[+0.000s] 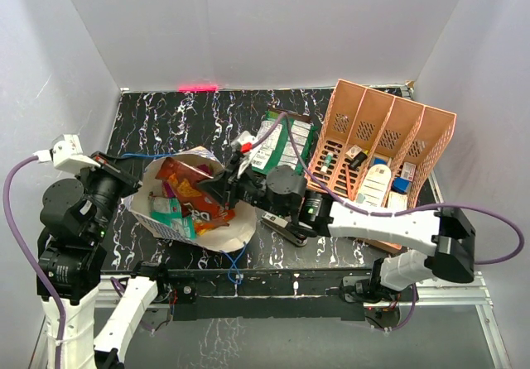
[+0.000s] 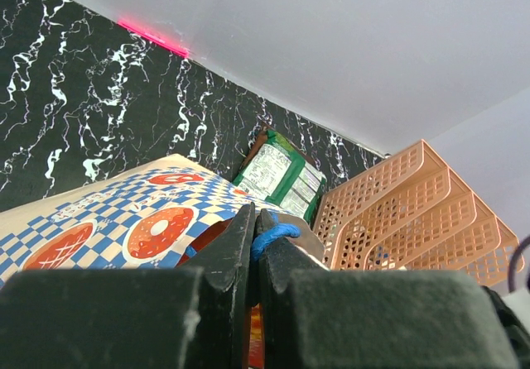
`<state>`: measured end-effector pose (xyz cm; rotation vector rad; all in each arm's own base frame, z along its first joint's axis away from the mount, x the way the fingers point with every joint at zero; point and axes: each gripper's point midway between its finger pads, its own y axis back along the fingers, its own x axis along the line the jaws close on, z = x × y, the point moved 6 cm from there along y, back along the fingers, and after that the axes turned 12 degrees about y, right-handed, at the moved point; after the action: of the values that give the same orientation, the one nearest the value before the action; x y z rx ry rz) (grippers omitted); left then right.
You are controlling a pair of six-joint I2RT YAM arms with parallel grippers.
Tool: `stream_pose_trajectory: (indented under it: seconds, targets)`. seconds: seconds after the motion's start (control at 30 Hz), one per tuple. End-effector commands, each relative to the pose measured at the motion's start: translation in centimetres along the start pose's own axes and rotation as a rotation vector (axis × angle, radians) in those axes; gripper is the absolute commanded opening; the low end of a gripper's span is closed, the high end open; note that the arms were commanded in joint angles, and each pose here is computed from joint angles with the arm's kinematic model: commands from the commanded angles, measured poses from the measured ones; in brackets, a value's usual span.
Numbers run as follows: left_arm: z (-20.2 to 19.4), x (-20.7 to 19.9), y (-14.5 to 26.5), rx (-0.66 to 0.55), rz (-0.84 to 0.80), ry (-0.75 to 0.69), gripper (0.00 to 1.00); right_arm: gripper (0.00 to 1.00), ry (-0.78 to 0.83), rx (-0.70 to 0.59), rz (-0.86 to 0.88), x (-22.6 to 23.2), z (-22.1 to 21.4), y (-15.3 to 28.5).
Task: Take the snacks out of the paper bag
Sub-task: Take out the snack from the paper bag.
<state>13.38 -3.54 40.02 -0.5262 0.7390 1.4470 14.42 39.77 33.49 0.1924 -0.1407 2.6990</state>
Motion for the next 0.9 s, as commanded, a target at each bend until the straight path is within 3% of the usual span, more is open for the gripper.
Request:
stream_pose_trajectory:
  seconds: [0.0, 0.23, 0.4, 0.7, 0.87]
  targets:
    - [0.8, -0.4, -0.2, -0.049, -0.006, 0.009, 0.0, 0.07, 0.017, -0.159, 0.009, 0.3, 5.1, 2.2]
    - [0.7, 0.9, -0.6, -0.044, 0.13, 0.053, 0.0, 0.08, 0.079, -0.215, 0.091, 1.4, 8.9, 4.8]
    - [0.7, 1.2, -0.7, -0.036, 0.155, 0.048, 0.0, 0.07, 0.217, -0.278, 0.13, 1.8, 12.4, 6.5]
    - [1.2, 1.1, 0.0, -0.059, 0.168, 0.033, 0.0, 0.07, 0.404, -0.36, -0.1, -0.6, 18.5, 7.8]
    - [1.2, 1.1, 0.2, -0.053, 0.167, 0.017, 0.0, 0.07, 0.544, -0.268, -0.212, -3.5, 19.8, 6.0]
